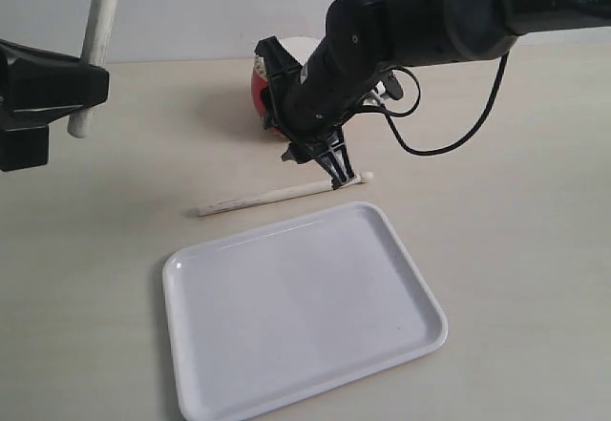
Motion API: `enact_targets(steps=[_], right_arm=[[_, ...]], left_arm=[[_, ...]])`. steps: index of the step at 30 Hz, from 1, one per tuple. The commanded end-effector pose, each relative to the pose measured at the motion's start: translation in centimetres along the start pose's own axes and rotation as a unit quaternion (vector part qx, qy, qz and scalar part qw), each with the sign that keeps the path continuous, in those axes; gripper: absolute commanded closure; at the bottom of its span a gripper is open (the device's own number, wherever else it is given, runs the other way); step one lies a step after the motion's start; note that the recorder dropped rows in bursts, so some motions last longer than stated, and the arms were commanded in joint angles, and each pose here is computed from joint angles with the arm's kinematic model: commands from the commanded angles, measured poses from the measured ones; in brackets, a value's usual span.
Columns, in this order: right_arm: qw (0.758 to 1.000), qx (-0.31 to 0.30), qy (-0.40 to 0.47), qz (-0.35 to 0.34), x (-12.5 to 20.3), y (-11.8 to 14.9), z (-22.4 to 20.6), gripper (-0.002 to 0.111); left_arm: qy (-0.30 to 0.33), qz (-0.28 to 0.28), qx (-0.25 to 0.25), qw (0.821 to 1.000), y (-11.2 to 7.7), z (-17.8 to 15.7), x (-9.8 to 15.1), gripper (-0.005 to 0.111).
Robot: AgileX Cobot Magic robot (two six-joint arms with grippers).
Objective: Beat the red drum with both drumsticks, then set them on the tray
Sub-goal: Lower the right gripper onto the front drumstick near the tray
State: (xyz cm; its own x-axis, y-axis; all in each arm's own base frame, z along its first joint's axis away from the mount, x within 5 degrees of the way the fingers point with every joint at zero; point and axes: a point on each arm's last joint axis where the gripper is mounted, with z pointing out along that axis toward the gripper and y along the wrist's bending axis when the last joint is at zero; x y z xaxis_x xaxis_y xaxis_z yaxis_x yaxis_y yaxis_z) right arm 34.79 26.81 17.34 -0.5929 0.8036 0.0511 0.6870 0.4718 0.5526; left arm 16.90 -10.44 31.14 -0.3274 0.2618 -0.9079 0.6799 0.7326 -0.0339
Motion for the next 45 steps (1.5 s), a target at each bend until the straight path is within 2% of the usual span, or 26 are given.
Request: enact_targets(steps=[1,5,9,11,15,17,20,26,32,45], right_arm=[[1.000,-0.001,-0.003,0.000,0.0,0.0,0.3,0.063],[0.999,0.044,-0.002,0.005,0.0,-0.7,1.3,0.063],[0.999,0.042,0.000,-0.001,0.1,0.6,1.7,0.063],[0.998,0.056,-0.003,-0.018,0.5,0.7,2.2,0.063],[0.997,0.071,0.006,-0.004,2.1,0.7,3.8,0.063],[0.995,0.099,0.003,0.000,2.4,0.4,4.1,0.063],[0.993,0.121,-0.014,0.007,2.7,0.1,3.9,0.063],[0.993,0.117,-0.023,0.023,2.9,-0.1,4.6,0.063],[0.991,0.112,-0.033,0.060,2.8,-0.3,5.1,0.064],[0.990,0.116,-0.038,0.075,3.0,-0.5,6.9,0.067]], left_arm=[[-0.010,-0.005,-0.007,1.000,0.0,-0.2,-0.1,0.107],[-0.016,0.004,-0.012,1.000,-0.1,-1.0,-0.3,0.107],[-0.035,0.016,-0.018,0.999,-0.5,-2.3,-0.6,0.107],[-0.045,0.028,-0.026,0.998,-0.6,-3.2,-0.8,0.107],[-0.049,0.044,-0.061,0.996,-0.4,-4.5,-0.8,0.107],[-0.044,0.043,-0.074,0.995,-0.3,-4.7,-0.7,0.107],[-0.047,0.047,-0.078,0.995,-0.3,-5.1,-0.7,0.107],[-0.031,0.043,-0.078,0.996,-0.6,-6.0,-0.2,0.107],[-0.074,0.060,-0.113,0.989,-1.3,-9.5,-0.2,0.107],[-0.064,0.069,-0.132,0.987,-0.9,-9.5,0.0,0.107]])
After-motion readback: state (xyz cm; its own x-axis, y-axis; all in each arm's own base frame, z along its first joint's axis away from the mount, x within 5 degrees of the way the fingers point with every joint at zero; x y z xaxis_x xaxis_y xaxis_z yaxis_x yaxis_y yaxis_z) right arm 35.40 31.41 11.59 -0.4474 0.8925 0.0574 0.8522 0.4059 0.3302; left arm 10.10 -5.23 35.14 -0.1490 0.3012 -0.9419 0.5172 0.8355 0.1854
